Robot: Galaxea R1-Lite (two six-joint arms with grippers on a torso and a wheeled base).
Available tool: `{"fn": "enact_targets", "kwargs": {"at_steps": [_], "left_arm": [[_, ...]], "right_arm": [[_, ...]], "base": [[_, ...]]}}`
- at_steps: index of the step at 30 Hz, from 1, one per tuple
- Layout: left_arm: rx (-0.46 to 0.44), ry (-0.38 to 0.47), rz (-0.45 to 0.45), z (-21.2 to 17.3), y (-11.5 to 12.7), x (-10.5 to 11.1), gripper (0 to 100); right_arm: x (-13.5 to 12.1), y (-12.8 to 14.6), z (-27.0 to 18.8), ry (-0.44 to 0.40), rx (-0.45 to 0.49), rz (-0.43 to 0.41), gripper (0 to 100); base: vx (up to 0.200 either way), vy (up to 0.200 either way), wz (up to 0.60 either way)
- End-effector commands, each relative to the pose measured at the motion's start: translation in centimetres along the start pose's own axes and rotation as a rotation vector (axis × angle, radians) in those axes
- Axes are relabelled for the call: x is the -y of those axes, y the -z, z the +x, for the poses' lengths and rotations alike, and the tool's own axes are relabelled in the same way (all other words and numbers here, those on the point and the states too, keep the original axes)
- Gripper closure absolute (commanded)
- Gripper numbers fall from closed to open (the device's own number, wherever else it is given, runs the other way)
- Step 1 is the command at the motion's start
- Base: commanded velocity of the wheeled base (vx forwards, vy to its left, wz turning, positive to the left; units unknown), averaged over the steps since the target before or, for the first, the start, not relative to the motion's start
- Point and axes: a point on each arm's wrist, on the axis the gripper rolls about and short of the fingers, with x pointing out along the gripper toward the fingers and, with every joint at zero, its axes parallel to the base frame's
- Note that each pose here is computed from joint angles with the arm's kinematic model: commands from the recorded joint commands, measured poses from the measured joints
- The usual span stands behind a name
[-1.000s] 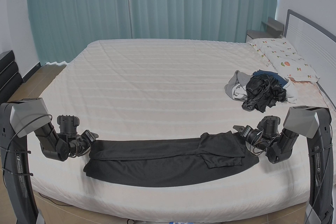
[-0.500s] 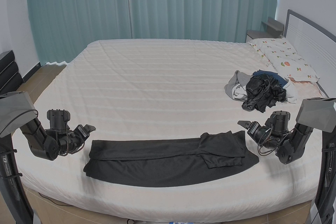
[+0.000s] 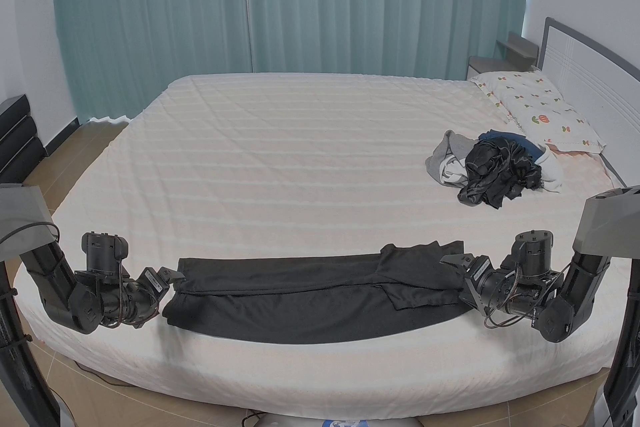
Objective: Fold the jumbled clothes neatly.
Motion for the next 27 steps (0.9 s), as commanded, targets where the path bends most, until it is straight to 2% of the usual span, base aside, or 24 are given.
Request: {"fn": "enact_targets", "kwargs": {"at_steps": [1,7,12,18,23,26,27], "left_arm": [[-0.029,-0.019,-0.005,0.2,0.7,-0.5,0],[-0.046,-0.053,0.007,1.4,1.3,-0.9,0],[-0.054,-0.076,0.059,2.0,1.7,-1.2,0],[-0.018,-0.116,0.086,3.3,1.6,-1.2,0],[-0.031,-0.118,0.11,4.2,2.2,-0.8,0],[0.009,-0.137,0.112,4.8,1.9,-0.6,0],[0.013,-0.147,0.113,5.1,1.9,-0.7,100]], "right_arm": [[0.5,0.2,0.0,0.018,-0.01,0.012,0],[0.5,0.3,0.2,0.018,-0.01,0.009,0],[0.5,0.2,0.2,0.016,-0.007,0.009,0],[0.5,0.2,0.2,0.013,-0.009,0.009,0],[0.7,0.3,0.5,0.023,-0.01,0.009,0],[0.9,0.4,0.6,0.031,-0.012,0.006,0],[0.9,0.5,0.6,0.031,-0.013,0.005,0]], "base": [[0.0,0.0,0.0],[0.0,0.0,0.0],[0.0,0.0,0.0],[0.0,0.0,0.0],[0.0,0.0,0.0],[0.0,0.0,0.0],[0.0,0.0,0.0]]}}
